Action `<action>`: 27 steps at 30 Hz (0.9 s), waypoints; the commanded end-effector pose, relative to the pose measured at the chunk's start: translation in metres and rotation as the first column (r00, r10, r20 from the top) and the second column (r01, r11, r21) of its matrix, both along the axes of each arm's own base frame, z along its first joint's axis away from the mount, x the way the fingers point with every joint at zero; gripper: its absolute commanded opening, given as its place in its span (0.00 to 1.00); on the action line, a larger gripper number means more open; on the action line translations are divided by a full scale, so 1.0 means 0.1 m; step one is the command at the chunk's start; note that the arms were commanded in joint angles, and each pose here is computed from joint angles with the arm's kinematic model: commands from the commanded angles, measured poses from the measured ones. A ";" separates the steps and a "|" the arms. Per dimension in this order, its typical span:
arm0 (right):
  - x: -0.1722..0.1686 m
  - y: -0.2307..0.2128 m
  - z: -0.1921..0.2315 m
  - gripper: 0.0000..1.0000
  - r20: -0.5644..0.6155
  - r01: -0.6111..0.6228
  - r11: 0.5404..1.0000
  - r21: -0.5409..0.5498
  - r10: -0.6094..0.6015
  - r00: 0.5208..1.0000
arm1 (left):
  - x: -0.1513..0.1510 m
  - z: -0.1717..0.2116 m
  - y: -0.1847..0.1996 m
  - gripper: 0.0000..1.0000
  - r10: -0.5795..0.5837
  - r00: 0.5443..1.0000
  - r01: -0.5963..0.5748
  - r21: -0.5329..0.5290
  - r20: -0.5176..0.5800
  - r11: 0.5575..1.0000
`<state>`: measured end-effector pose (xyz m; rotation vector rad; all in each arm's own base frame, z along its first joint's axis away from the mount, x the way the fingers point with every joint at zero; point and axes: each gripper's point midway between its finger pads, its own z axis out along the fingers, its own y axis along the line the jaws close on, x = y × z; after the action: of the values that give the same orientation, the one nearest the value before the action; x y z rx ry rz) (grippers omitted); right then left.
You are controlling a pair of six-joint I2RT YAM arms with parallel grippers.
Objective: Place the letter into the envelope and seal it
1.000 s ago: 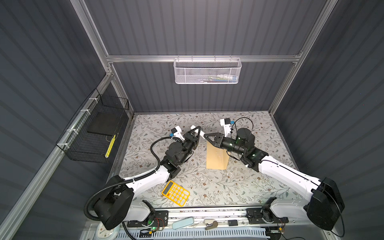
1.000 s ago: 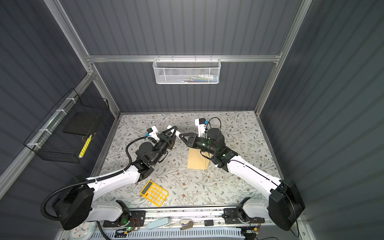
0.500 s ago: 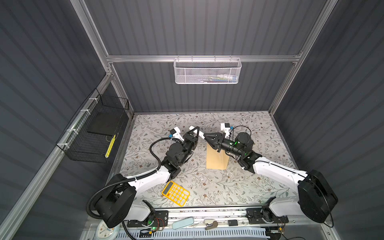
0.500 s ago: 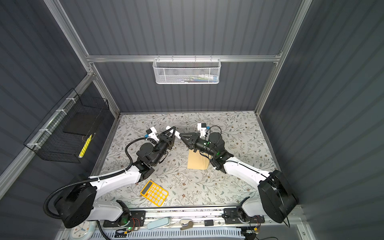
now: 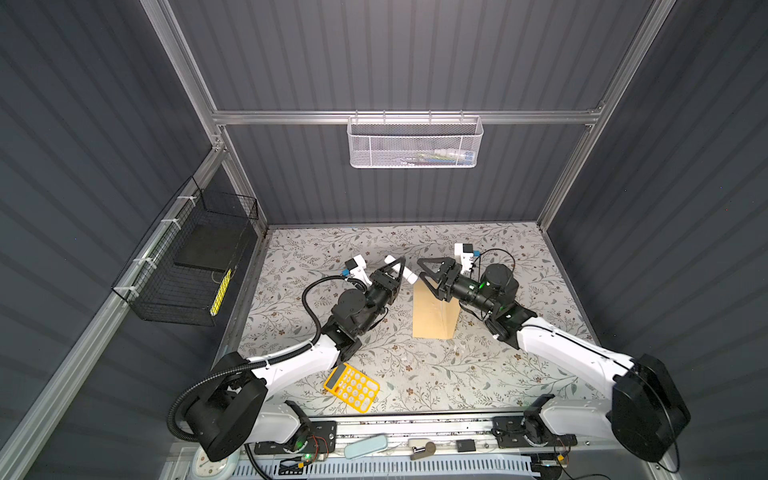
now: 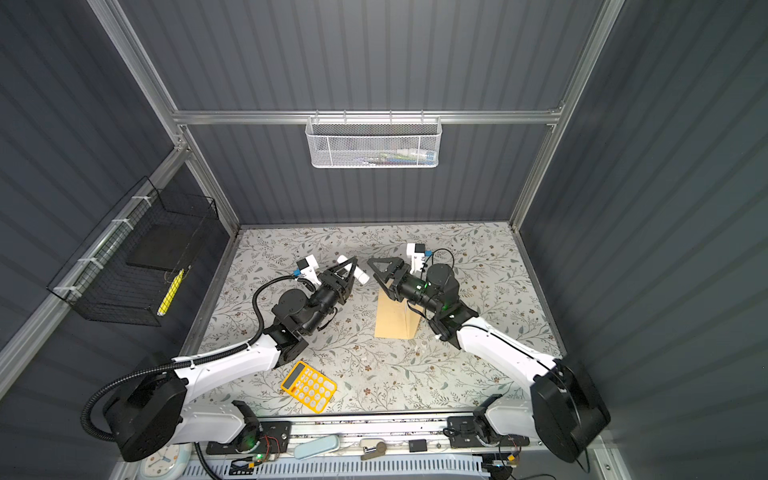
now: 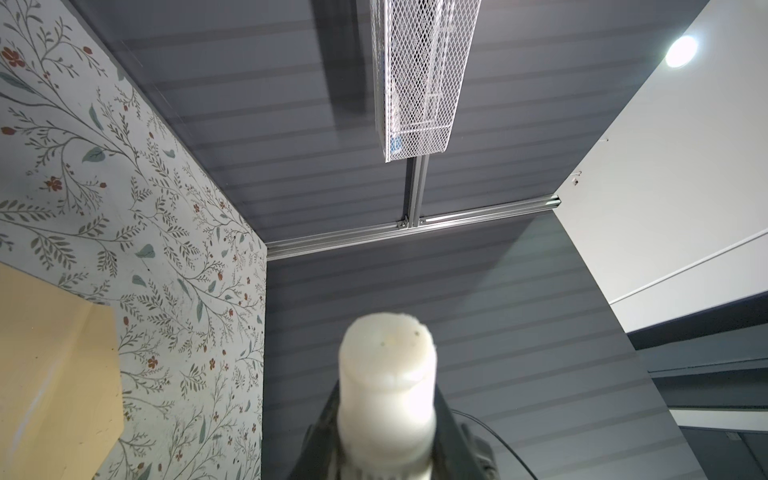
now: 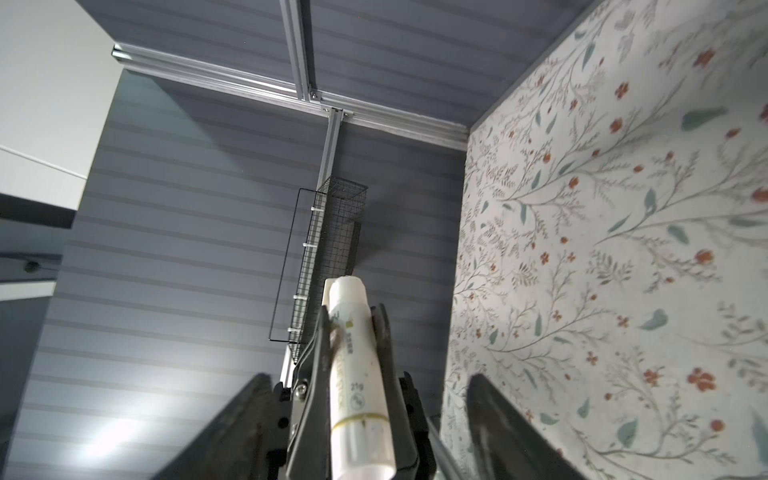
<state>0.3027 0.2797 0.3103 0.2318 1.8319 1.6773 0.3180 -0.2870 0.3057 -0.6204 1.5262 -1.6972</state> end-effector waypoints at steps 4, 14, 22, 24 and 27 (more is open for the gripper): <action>-0.21 -0.34 0.07 0.94 0.361 0.150 0.925 -0.350 -0.014 0.932 | -0.05 0.08 -0.08 0.00 -0.055 0.998 0.055 0.006 0.002 0.998; -0.34 -0.69 -0.04 0.99 0.712 0.477 0.583 -0.658 0.276 0.646 | -0.05 0.10 -0.15 0.00 -0.087 0.996 0.087 0.014 -0.018 0.996; -0.31 -0.64 -0.10 0.99 0.766 0.701 0.378 -0.605 0.516 0.383 | -0.05 0.07 -0.19 0.00 -0.102 0.994 0.103 0.021 -0.035 0.994; -0.36 -0.54 -0.14 0.99 0.748 0.739 0.347 -0.577 0.588 0.307 | -0.05 0.07 -0.20 0.00 -0.107 0.994 0.108 0.022 -0.036 0.994; -0.40 -0.40 -0.13 0.98 0.711 0.828 0.279 -0.487 0.677 0.190 | -0.04 0.07 -0.22 0.00 -0.112 0.993 0.113 0.027 -0.038 0.993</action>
<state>0.2594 0.2366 0.2788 -1.0439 1.3331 0.0804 0.3128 -0.3040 0.2951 -0.5866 1.6631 -1.7134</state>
